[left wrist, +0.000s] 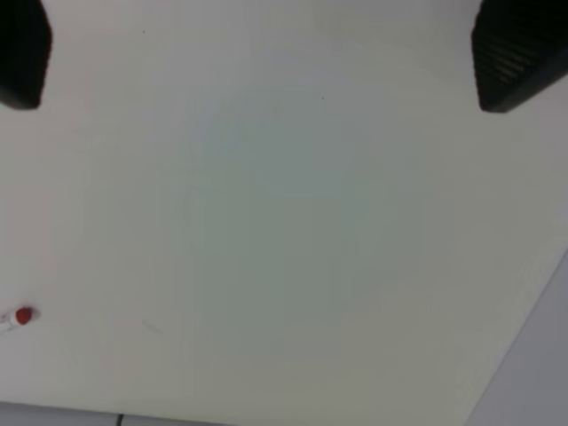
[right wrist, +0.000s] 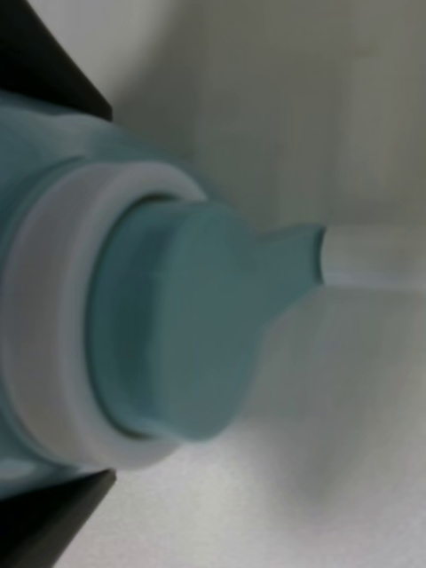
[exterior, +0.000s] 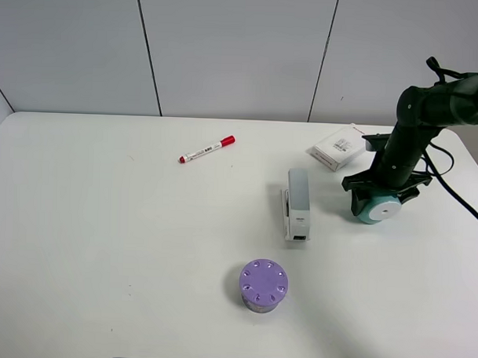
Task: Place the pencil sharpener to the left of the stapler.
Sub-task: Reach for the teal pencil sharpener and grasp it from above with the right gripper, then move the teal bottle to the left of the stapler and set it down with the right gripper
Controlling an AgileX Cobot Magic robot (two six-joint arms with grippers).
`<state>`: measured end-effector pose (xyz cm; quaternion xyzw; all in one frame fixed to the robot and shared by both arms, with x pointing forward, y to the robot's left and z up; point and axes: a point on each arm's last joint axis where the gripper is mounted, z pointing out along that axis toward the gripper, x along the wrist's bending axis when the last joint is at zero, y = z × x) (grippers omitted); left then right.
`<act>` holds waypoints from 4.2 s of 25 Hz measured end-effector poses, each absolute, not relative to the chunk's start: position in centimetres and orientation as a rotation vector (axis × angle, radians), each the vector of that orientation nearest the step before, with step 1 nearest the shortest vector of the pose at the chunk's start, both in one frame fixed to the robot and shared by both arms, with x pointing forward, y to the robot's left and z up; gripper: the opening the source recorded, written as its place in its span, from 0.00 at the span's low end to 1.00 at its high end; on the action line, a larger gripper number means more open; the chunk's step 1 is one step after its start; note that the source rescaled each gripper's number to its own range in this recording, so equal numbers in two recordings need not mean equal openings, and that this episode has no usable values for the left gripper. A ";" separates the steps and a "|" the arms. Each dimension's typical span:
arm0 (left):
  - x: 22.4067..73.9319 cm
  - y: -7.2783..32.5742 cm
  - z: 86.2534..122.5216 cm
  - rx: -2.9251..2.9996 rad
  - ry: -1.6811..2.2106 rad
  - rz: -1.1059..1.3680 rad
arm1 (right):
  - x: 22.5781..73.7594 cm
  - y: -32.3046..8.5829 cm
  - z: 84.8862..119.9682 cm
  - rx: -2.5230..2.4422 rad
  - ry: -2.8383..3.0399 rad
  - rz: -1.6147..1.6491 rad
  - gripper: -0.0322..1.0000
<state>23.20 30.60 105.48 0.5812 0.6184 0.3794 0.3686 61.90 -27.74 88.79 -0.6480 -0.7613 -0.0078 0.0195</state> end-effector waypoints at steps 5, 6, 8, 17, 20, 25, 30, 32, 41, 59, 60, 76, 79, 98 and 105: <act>23.2 30.6 105.5 1.492 1.588 0.974 | 61.9 -27.7 88.8 -2.015 -2.355 -0.033 0.05; 23.2 30.6 105.5 1.492 1.588 0.974 | 61.9 -27.7 88.8 -2.015 -2.355 -0.033 0.05; 23.2 30.6 105.5 1.492 1.588 0.974 | 61.9 -27.7 88.8 -2.016 -2.355 -0.035 0.05; 23.2 30.6 105.5 1.492 1.588 0.974 | 61.9 -27.7 88.8 -2.016 -2.353 -0.035 0.05; 23.2 30.6 105.5 1.492 1.588 0.974 | 61.9 -27.7 88.8 -2.016 -2.352 -0.036 0.05; 23.2 30.6 105.5 1.492 1.588 0.974 | 61.9 -27.6 89.9 -2.032 -2.349 -0.075 0.05; 23.2 30.6 105.5 1.492 1.588 0.974 | 61.8 -27.6 92.3 -2.055 -2.381 -0.139 0.05; 23.2 30.6 105.5 1.492 1.588 0.974 | 61.6 -27.6 93.1 -2.062 -2.391 -0.159 0.05; 23.2 30.6 105.5 1.492 1.588 0.974 | 60.8 -27.6 97.6 -2.099 -2.444 -0.274 0.05; 23.2 30.6 105.5 1.492 1.588 0.974 | 59.9 -24.6 105.0 -2.058 -2.525 -0.528 0.05; 23.2 30.6 105.5 1.492 1.588 0.974 | 60.0 -23.9 105.5 -2.035 -2.547 -0.547 0.05; 23.2 30.6 105.5 1.492 1.588 0.974 | 56.3 -9.6 108.7 -1.477 -2.867 -0.841 0.05; 23.2 30.6 105.5 1.492 1.588 0.974 | 55.5 -7.2 108.2 -1.382 -2.896 -0.870 0.05; 23.2 30.6 105.5 1.492 1.588 0.974 | 58.3 1.7 98.1 -1.201 -2.882 -0.586 0.05; 23.2 30.6 105.5 1.492 1.588 0.974 | 58.7 2.1 95.3 -1.190 -2.862 -0.450 0.05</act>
